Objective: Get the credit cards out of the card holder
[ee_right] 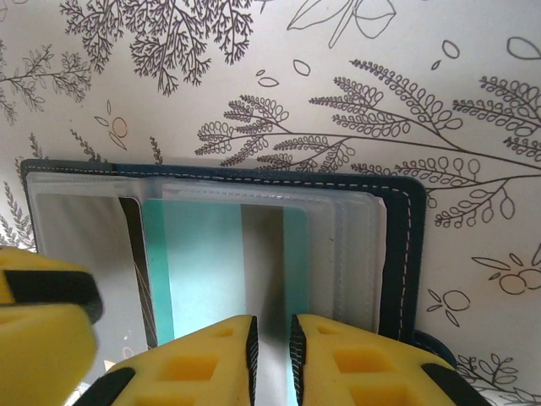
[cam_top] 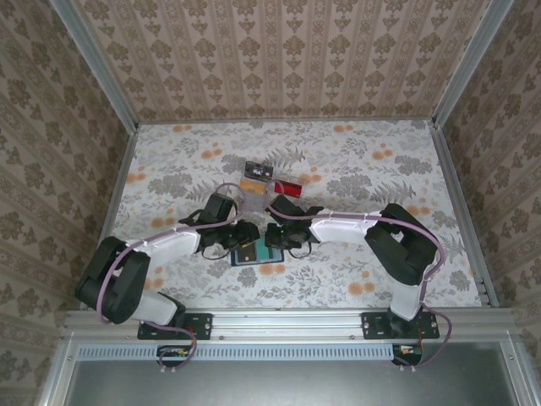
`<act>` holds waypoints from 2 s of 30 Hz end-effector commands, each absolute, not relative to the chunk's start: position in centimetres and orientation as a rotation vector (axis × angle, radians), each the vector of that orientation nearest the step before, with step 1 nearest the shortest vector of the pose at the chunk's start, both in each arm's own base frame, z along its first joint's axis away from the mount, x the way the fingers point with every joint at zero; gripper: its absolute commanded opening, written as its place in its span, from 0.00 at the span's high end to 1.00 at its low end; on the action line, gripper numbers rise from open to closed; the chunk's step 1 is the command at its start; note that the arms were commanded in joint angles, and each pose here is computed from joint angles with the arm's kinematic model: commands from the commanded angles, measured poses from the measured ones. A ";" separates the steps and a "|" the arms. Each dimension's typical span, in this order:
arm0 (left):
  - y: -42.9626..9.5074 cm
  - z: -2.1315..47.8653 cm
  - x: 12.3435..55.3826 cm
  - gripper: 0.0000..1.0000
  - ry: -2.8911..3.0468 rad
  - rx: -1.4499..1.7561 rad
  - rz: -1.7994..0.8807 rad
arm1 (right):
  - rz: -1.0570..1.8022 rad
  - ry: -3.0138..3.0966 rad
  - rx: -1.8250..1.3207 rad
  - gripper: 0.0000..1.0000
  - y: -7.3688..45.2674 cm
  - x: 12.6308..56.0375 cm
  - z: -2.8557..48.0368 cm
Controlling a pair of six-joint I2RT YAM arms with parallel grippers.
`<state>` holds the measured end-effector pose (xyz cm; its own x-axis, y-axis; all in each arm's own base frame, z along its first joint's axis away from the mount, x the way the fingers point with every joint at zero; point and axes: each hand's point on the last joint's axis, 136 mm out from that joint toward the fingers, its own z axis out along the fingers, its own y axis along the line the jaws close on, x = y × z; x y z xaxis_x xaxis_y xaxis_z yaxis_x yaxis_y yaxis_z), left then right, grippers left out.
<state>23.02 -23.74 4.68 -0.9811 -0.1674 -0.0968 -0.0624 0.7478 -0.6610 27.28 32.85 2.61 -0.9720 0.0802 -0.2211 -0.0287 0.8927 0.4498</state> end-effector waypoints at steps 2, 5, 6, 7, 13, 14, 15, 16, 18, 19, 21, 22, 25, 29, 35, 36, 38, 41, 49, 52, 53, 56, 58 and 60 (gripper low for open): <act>-23.8 3.9 22.3 0.71 2.823 -0.144 -1.093 | 0.537 2.945 0.110 0.76 29.9 25.6 -1.2; -23.2 3.6 22.3 0.69 2.844 -0.142 -1.032 | 0.550 2.955 0.115 0.77 29.8 25.4 -1.2; -23.1 3.6 22.4 0.69 2.843 -0.143 -1.020 | 0.550 2.952 0.113 0.77 29.7 25.4 -1.1; -23.0 3.6 22.5 0.69 2.835 -0.144 -1.017 | 0.542 2.955 0.114 0.77 29.4 25.3 -1.2; -23.2 3.1 22.5 0.68 2.841 -0.142 -1.031 | 0.605 2.977 0.096 0.77 29.9 25.0 -1.4; -23.2 2.7 22.4 0.68 2.852 -0.153 -1.028 | 0.639 2.974 0.093 0.77 30.2 25.0 -1.3; -23.2 2.4 22.3 0.68 2.856 -0.165 -1.039 | 0.662 2.976 0.100 0.77 30.3 24.9 -1.3; -23.3 2.2 22.2 0.68 2.851 -0.177 -1.058 | 0.679 2.973 0.107 0.77 30.4 24.9 -1.2; -23.5 1.9 21.9 0.67 2.844 -0.190 -1.099 | 0.719 2.959 0.117 0.77 30.7 25.0 -0.8; -23.7 2.0 21.9 0.67 2.843 -0.181 -1.116 | 0.728 2.951 0.123 0.76 30.6 25.1 -0.7; -24.0 2.1 21.9 0.67 2.843 -0.160 -1.139 | 0.750 2.940 0.122 0.76 30.8 25.1 -0.4; -24.1 2.2 21.9 0.67 2.843 -0.151 -1.145 | 0.752 2.938 0.130 0.76 30.7 25.2 -0.4; -24.2 2.8 22.1 0.68 2.826 -0.129 -1.162 | 0.753 2.929 0.134 0.76 30.7 25.3 -0.3; -24.4 3.8 22.4 0.70 2.786 -0.099 -1.205 | 0.748 2.931 0.140 0.76 30.7 25.4 -0.5; -24.8 5.4 22.4 0.71 2.684 -0.072 -1.359 | 0.710 2.947 0.140 0.76 30.3 25.3 -1.0; -24.9 5.6 22.4 0.71 2.671 -0.068 -1.382 | 0.709 2.946 0.139 0.76 30.4 25.3 -0.9; -25.2 6.0 22.5 0.72 2.646 -0.054 -1.423 | 0.707 2.948 0.139 0.76 30.4 25.3 -1.0; -25.7 6.5 22.5 0.74 2.618 -0.040 -1.483 | 0.704 2.950 0.140 0.76 30.4 25.3 -1.1; -25.5 6.3 22.7 0.82 2.633 -0.057 -1.461 | 0.689 2.954 0.147 0.76 30.2 25.3 -1.4; -25.1 6.0 22.8 0.86 2.644 -0.070 -1.441 | 0.670 2.955 0.148 0.76 29.9 25.3 -1.4; -25.1 5.9 22.7 0.88 2.648 -0.071 -1.435 | 0.664 2.955 0.151 0.76 29.9 25.3 -1.5; -24.8 5.7 22.7 0.90 2.658 -0.074 -1.416 | 0.646 2.957 0.153 0.76 29.6 25.3 -1.6; -24.6 5.7 22.7 0.93 2.658 -0.075 -1.411 | 0.637 2.954 0.157 0.76 29.5 25.3 -1.5; -24.4 5.7 22.6 0.95 2.663 -0.079 -1.403 | 0.632 2.954 0.157 0.76 29.4 25.3 -1.5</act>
<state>22.61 -24.31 4.80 -0.9895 -0.1306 -0.0618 -0.0263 0.5832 -0.8119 27.29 32.99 2.67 -0.9798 0.1132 -0.1646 -0.0007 0.8220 0.5694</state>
